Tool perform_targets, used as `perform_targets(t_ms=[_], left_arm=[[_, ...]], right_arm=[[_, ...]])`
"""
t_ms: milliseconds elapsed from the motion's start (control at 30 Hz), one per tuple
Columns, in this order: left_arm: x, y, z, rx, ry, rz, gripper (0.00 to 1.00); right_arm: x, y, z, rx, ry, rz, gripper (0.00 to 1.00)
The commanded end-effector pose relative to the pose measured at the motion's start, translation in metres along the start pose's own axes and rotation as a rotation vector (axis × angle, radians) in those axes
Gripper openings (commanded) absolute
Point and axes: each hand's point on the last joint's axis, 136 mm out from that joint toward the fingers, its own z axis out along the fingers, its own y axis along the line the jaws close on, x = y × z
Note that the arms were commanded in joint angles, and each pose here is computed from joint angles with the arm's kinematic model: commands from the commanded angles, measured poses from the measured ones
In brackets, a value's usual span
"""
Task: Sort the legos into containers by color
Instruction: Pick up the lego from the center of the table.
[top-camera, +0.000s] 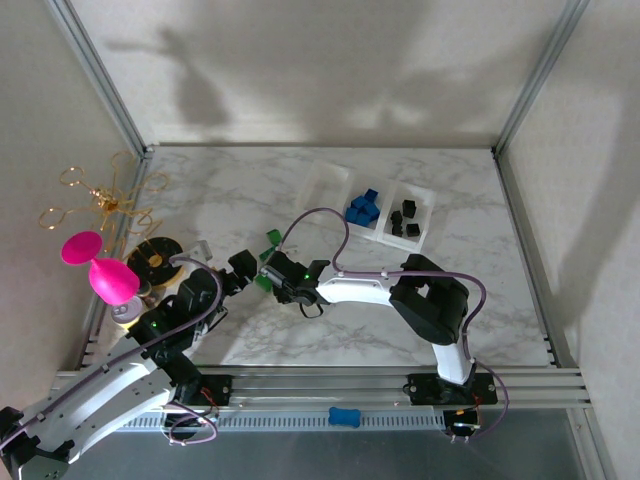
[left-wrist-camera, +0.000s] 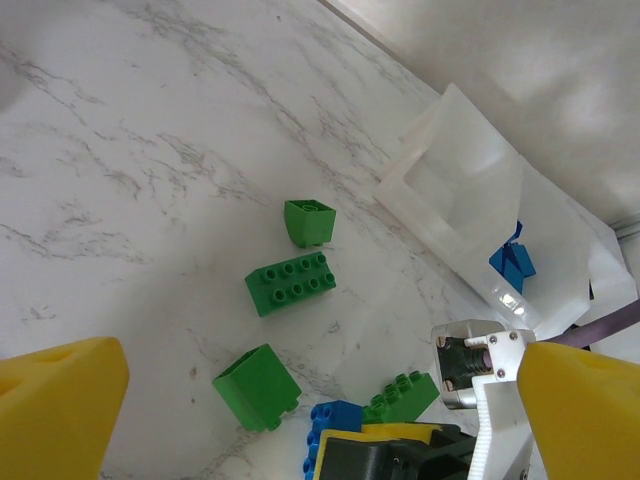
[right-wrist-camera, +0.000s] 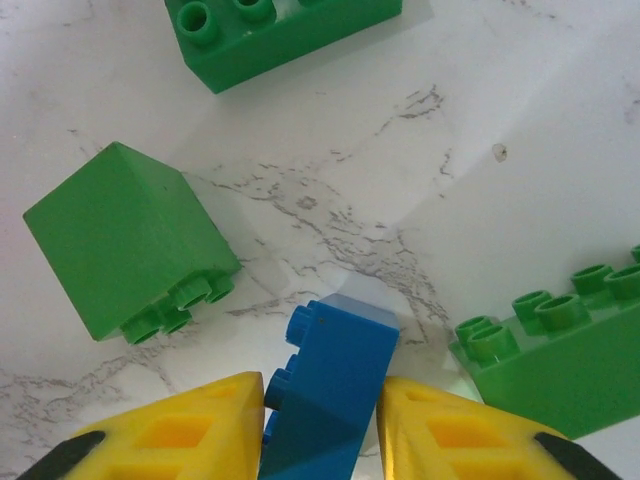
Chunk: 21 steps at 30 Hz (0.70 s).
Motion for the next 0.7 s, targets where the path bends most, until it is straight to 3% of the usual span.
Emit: perform_targets(t_ms=[0,433,667], left_arm=[[-0.002,0.000,0.001,-0.001,-0.009,-0.015,0.99],[-0.005,-0.007,0.003,0.016,-0.013,-0.011,0.99],[-0.008,-0.016,0.005,0.034,-0.011,-0.001,1.00]], right_arm=[[0.009,-0.005,-0.004,0.023,0.029,-0.029,0.31],[-0.031,-0.005,-0.050,-0.064,-0.063,0.033,0.27],[-0.078,-0.047,-0.080,-0.068,-0.157,0.106,0.27]])
